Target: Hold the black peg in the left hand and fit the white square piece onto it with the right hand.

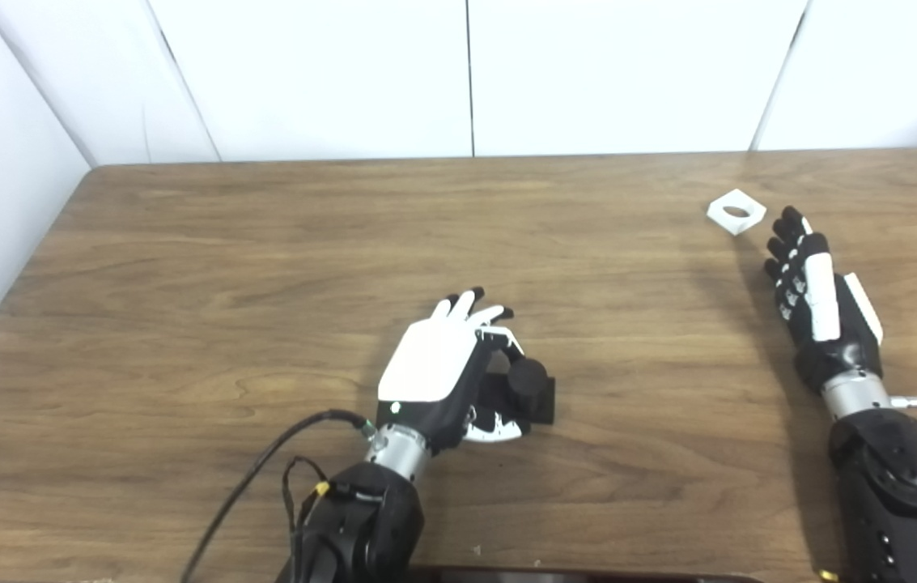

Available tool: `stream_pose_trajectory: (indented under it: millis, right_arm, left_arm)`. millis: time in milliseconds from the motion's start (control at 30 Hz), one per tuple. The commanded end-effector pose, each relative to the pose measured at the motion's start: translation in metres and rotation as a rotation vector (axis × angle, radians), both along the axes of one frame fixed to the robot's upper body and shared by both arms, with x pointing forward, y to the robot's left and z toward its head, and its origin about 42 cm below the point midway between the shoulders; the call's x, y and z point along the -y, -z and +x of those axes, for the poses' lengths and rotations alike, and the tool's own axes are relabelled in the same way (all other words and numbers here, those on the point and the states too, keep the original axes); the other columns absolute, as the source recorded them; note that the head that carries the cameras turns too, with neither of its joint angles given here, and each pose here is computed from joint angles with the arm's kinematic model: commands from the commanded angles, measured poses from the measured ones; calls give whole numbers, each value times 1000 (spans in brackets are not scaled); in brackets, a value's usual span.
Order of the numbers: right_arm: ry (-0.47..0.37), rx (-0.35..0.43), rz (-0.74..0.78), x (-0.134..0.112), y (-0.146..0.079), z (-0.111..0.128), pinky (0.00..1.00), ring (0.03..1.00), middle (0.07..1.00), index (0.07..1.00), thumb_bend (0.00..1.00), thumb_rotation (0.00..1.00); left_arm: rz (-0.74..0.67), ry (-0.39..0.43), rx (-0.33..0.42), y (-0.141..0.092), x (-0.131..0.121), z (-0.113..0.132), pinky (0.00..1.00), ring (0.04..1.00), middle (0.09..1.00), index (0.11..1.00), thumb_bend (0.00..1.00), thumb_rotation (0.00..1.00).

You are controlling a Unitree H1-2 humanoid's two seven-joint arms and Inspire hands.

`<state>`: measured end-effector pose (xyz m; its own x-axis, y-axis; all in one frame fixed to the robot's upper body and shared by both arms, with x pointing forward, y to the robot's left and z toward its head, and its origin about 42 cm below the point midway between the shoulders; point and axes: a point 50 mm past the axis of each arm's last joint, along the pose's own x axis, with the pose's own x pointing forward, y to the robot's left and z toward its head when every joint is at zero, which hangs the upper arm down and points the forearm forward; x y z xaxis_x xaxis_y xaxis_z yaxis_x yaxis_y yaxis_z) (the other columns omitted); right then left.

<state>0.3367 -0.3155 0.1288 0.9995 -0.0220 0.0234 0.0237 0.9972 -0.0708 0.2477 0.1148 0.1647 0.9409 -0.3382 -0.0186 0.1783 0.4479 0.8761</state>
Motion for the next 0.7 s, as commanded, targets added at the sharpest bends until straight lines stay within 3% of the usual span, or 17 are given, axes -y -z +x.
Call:
stream_pose_trajectory:
  millis: [0,400,667]
  right_arm:
    - [-5,-35,18,-3,12,-8,1000,1000,1000,1000,670,999]
    - [-9,-30,-1,0,6,-6,1000,1000,1000,1000,686,986]
    - [-31,15,-88,-3,-17,2,1000,1000,1000,1000,716,958]
  left_arm:
    - [11,34,15,-4,4,-5,1000,1000,894,489,524,64]
    - [37,39,3,2,4,-8,1000,1000,899,489,524,67]
    - [51,27,-9,4,3,-7,1000,1000,895,490,524,68]
